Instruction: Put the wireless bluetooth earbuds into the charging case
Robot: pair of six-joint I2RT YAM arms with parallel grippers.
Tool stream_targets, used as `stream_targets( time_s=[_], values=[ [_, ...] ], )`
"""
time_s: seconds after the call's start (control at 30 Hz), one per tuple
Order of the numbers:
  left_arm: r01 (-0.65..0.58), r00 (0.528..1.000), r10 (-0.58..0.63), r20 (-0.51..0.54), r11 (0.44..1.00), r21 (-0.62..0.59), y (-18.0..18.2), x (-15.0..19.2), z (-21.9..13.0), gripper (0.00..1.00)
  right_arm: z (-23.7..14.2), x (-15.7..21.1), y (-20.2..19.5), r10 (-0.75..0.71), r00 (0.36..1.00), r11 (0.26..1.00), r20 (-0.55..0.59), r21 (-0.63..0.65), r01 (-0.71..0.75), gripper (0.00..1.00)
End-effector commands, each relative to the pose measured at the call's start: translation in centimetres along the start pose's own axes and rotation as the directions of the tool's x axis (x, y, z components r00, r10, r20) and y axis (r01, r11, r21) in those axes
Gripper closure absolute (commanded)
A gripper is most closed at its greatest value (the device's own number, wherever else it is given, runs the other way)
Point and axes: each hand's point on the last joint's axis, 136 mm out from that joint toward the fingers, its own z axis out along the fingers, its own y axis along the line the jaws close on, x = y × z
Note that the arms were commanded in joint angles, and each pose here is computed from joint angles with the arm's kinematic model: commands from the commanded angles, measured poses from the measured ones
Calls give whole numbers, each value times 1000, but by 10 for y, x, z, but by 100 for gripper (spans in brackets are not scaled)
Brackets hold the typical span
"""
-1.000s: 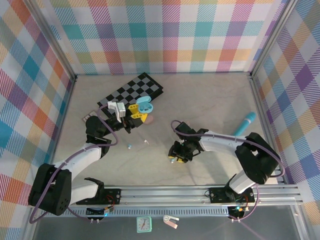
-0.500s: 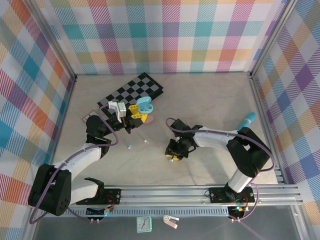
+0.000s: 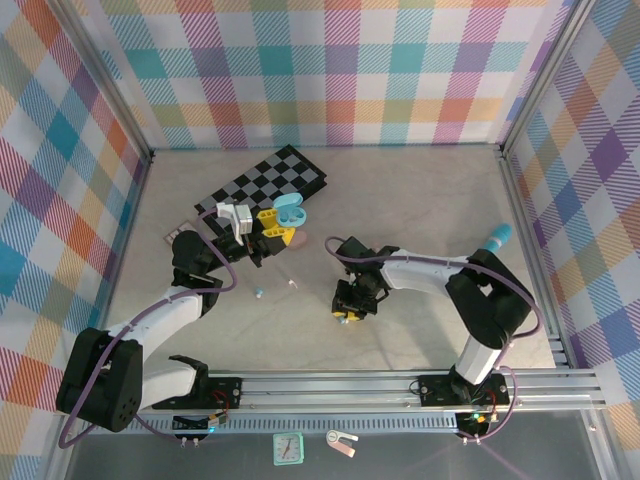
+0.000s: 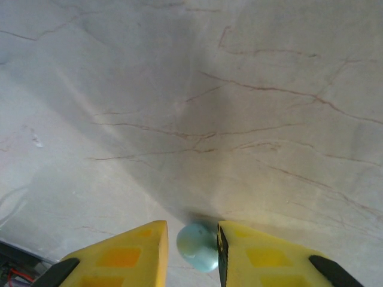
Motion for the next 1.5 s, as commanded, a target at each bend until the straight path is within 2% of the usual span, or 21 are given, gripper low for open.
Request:
stream_targets(
  time_s=[0.0,0.4,0.6,0.73,0.83,0.93,1.1,1.47],
  values=[
    [-60,998,60,26,998,11,-7,-10,-5,73,5,7,-6,-19,999,999,-36,45,20,72],
    [-63,998,63,28,998,7,-9,-11,-7,74,-1,3,-12,-44,999,994,-12,101,45,81],
    [-64,998,64,27,998,3,-8,-11,-7,73,-22,-9,-17,-143,988,972,50,198,130,75],
    [-67,998,68,19,998,-14,-5,-10,-7,73,-33,-12,-12,-186,980,965,73,202,168,71],
    [-73,997,73,14,997,-40,2,-8,-9,73,-40,-11,-12,-217,972,949,91,254,188,70],
    [-83,996,85,18,994,-69,11,-9,-11,73,-42,-3,-13,-221,971,935,89,303,185,68],
    [-95,995,98,32,992,-79,20,-16,-12,73,-32,12,-7,-189,979,941,70,299,160,61],
    [-99,994,102,40,993,-68,21,-22,-10,73,-10,14,0,-171,985,946,36,287,153,66]
  ],
)
